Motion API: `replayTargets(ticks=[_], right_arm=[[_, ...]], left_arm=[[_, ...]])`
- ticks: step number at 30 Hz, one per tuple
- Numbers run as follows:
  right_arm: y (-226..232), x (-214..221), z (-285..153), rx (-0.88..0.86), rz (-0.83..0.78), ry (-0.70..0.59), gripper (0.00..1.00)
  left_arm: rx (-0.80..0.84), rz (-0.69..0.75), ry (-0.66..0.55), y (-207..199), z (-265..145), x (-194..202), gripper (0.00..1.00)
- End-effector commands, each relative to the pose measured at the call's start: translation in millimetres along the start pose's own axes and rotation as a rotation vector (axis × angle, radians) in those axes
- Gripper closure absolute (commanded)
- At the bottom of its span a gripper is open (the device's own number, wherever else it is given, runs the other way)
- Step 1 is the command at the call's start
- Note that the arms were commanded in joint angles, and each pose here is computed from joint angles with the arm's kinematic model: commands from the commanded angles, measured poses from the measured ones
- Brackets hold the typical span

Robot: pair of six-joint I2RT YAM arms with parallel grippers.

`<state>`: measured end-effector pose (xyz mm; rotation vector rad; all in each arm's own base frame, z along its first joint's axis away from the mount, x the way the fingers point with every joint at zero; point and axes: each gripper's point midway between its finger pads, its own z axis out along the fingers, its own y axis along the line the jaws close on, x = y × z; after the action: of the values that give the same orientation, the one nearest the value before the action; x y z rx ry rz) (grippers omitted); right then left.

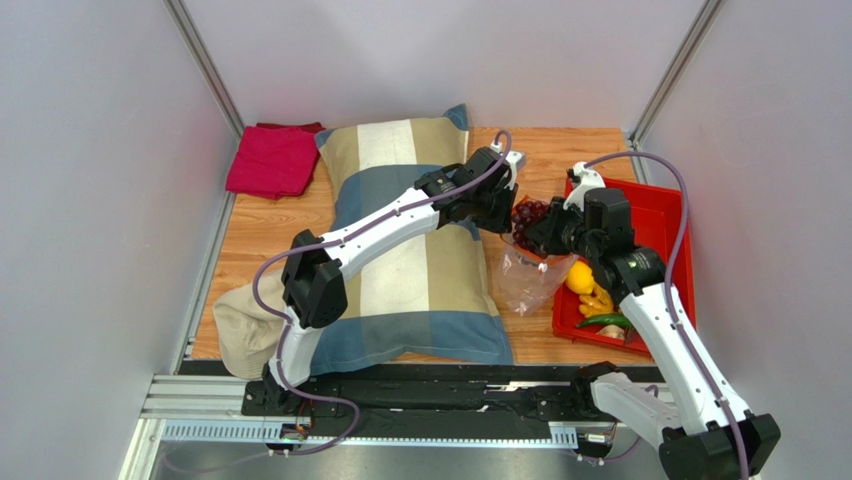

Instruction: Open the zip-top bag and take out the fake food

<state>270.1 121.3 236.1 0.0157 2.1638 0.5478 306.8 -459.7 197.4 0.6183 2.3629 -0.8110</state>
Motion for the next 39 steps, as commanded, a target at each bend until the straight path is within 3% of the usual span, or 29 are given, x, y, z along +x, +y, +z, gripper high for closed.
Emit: replayTargets(ticks=[1, 5, 10, 18, 21, 25, 28, 29, 35, 39], right_arm=[[42.0, -75.1, 1.1, -0.151, -0.001, -0.217, 1.0], [46.0, -108.4, -18.6, -0.111, -0.001, -0.291, 1.0], [66.4, -119.6, -28.7, -0.144, 0.136, -0.195, 1.0], [59.5, -88.6, -11.6, -0.1, 0.263, -0.031, 1.0], [76.0, -91.5, -26.8, -0.189, 0.301, 0.003, 1.0], [81.9, -117.5, -64.9, -0.196, 0.302, -0.052, 1.0], [61.2, -120.2, -76.9, -0.081, 0.271, -0.033, 1.0], [55.7, -136.2, -89.4, -0.036, 0.218, -0.086, 1.0], [-26.4, -126.5, -114.5, 0.393, 0.104, -0.069, 1.0], [-69.2, -92.2, -106.5, 0.585, 0.092, 0.016, 1.0]], left_arm=[[0.019, 0.03, 0.007, -7.0, -1.9, -1.2, 1.0], [0.003, 0.041, -0.003, -3.5, -7.5, -0.8, 1.0], [0.02, 0.025, 0.004, -6.6, -5.5, 0.8, 1.0], [0.04, 0.024, -0.007, -15.5, -5.8, -0.8, 1.0], [0.023, 0.024, -0.022, -12.6, -6.3, -4.5, 1.0], [0.017, -0.033, -0.039, -4.5, -3.5, -14.4, 1.0], [-0.001, -0.05, -0.07, 1.8, -4.8, -26.4, 1.0], [-0.004, -0.058, -0.074, 3.5, -6.3, -28.5, 1.0], [-0.072, -0.057, -0.123, 18.2, -18.4, -46.6, 1.0], [-0.096, 0.0, -0.201, 23.5, -29.1, -75.2, 1.0]])
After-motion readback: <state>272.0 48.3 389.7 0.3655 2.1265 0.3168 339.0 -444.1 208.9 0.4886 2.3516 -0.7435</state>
